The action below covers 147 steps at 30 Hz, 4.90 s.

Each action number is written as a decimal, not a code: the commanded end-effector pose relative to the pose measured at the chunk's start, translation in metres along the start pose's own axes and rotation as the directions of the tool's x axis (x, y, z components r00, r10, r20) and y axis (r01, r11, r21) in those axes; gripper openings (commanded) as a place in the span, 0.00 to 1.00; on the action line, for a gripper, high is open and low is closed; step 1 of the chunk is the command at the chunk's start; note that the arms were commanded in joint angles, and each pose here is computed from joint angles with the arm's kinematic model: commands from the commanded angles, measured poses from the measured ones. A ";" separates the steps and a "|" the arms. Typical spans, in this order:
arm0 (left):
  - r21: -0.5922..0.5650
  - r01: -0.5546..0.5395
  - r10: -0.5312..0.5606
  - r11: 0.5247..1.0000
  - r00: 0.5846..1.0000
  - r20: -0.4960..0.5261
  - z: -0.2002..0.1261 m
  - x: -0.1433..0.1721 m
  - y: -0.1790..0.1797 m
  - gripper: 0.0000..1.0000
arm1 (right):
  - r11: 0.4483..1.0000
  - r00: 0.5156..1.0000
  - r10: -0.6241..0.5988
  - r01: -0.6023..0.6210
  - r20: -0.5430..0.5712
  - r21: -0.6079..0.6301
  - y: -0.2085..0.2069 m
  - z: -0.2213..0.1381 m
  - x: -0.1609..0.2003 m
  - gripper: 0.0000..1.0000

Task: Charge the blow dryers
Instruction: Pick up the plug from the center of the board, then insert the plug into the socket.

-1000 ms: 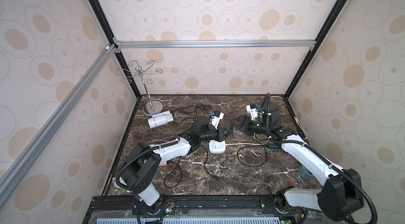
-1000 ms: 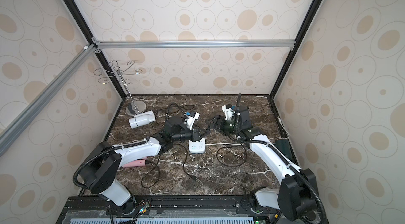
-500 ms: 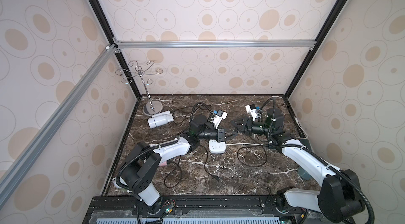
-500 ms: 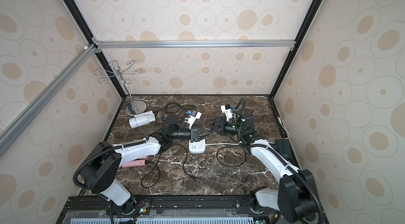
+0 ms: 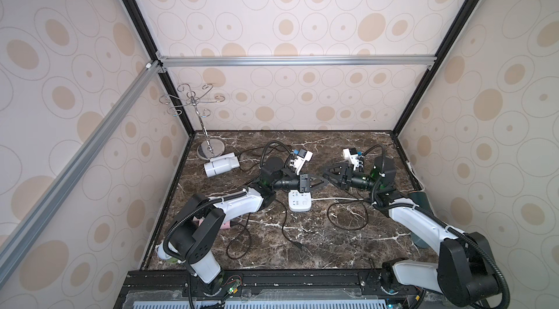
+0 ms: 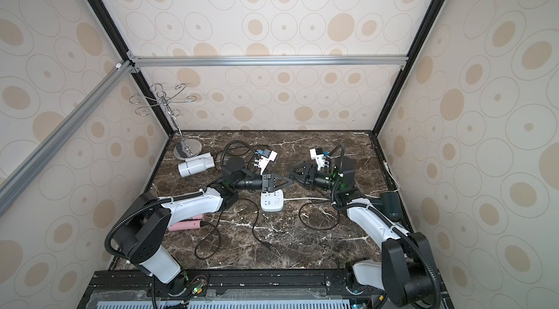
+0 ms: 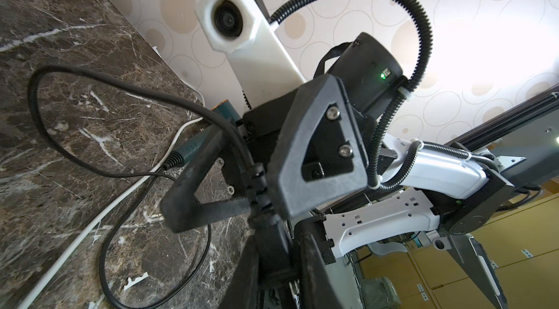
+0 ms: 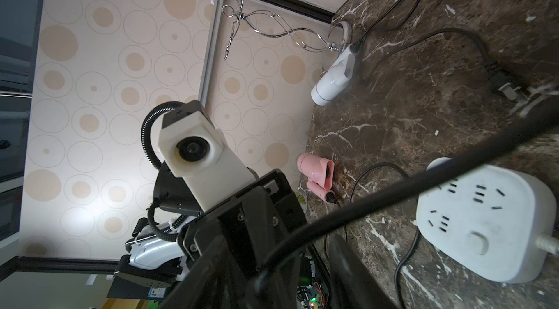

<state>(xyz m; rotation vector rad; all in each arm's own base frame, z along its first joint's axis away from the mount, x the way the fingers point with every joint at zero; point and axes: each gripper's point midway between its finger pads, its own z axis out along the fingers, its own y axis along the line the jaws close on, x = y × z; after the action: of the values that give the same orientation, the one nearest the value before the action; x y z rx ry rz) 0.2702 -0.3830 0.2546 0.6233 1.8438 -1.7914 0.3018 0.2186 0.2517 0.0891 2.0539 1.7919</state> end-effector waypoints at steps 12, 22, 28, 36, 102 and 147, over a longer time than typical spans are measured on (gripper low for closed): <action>0.112 0.008 -0.017 0.994 0.997 0.078 -0.007 -0.024 -0.015 0.00 | 0.996 1.000 -0.020 0.018 -0.019 -0.082 0.023 -0.006 0.006 0.20; 0.374 0.099 -0.181 0.922 0.964 0.192 -0.034 -0.032 -0.023 0.00 | 0.996 1.000 -0.015 0.013 -0.019 -0.091 0.027 -0.008 0.008 0.25; 0.288 0.076 -0.137 0.955 0.971 0.197 -0.030 -0.030 -0.013 0.00 | 0.998 1.000 -0.011 0.010 -0.016 -0.056 0.018 -0.007 0.008 0.45; 0.286 0.083 -0.140 0.955 0.973 0.184 -0.029 -0.029 -0.016 0.00 | 1.000 1.000 0.004 -0.005 -0.014 -0.023 -0.001 -0.004 0.008 0.54; -0.379 0.011 0.040 0.925 0.991 0.127 -0.066 -0.048 0.049 0.58 | 0.988 0.990 -0.138 0.135 0.029 0.069 0.004 0.018 -0.011 0.00; -0.691 0.085 0.102 0.717 0.969 0.225 -0.162 0.013 0.066 0.41 | 0.562 0.678 -0.725 0.485 0.118 0.670 -0.143 0.085 0.002 0.00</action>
<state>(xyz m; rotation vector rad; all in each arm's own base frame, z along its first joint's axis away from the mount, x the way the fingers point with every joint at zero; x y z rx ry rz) 0.2985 -0.2227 0.1953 0.0771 2.1311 -0.9807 0.3544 0.2666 0.0974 -0.1396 1.9555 0.5626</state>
